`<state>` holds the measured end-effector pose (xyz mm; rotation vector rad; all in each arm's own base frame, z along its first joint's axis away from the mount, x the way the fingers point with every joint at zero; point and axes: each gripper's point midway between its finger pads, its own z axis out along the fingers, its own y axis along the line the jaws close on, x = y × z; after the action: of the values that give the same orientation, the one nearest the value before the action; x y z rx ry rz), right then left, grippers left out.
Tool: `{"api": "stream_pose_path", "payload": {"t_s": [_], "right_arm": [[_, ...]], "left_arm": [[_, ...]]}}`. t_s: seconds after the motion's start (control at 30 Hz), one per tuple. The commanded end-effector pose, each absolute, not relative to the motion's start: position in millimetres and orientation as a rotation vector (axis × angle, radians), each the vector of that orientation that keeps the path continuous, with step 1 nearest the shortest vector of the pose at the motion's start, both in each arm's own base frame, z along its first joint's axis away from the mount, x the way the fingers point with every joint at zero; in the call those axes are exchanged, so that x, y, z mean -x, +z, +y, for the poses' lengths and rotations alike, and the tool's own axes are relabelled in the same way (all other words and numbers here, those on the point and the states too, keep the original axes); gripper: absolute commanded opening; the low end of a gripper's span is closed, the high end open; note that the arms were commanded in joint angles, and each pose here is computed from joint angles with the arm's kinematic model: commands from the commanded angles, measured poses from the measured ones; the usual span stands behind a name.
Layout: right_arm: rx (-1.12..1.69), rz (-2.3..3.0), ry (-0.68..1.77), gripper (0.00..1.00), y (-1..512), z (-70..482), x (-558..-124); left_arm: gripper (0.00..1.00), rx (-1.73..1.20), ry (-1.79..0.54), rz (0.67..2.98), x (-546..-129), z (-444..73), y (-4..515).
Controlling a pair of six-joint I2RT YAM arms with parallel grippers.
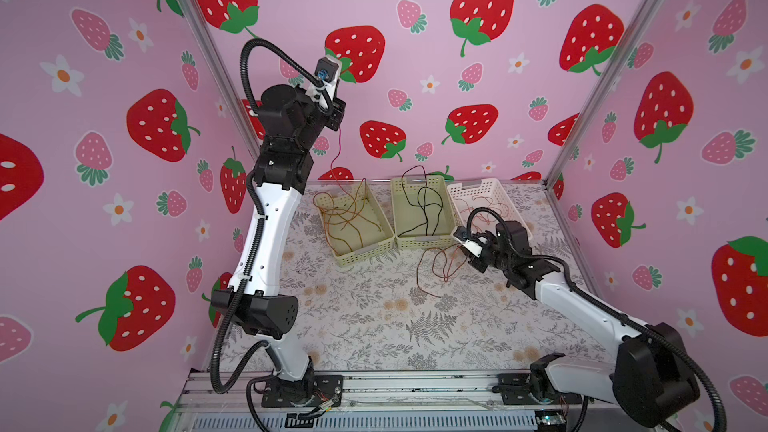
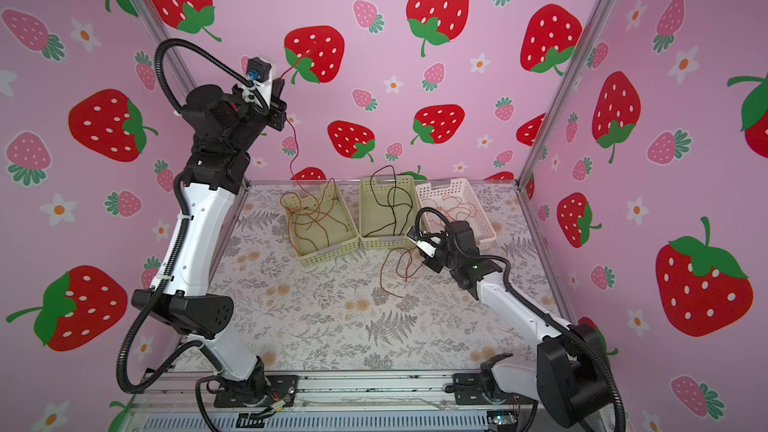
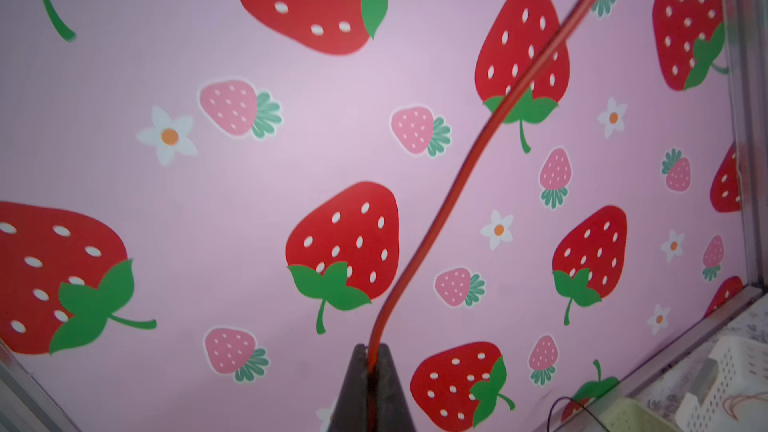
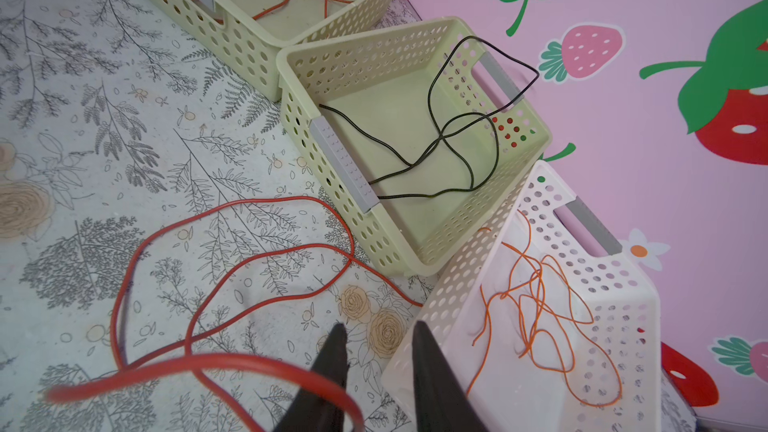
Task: Untangle the cables
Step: 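Lift the red wire high with the left gripper to pull it free, then lower the red wire into the nearest pale green basket with the left gripper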
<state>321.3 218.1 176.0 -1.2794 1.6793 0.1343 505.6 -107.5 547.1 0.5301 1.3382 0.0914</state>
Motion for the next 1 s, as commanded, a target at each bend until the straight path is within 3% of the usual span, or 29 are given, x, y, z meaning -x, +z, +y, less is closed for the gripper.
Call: {"api": "stream_pose_path", "payload": {"t_s": [0.0, 0.6, 0.97], "right_arm": [[1.272, 1.599, 0.159, 0.28, 201, 229, -324], [1.206, 1.586, 0.173, 0.25, 216, 229, -327], [1.104, 1.621, 0.173, 0.24, 218, 222, -331]], "left_arm": [[0.0, -0.489, 0.034, 1.382, -515, -103, 507], [0.0, -0.212, 0.062, 1.982, -496, -30, 210], [0.0, 0.017, -0.081, 2.273, -483, -42, 130]]}}
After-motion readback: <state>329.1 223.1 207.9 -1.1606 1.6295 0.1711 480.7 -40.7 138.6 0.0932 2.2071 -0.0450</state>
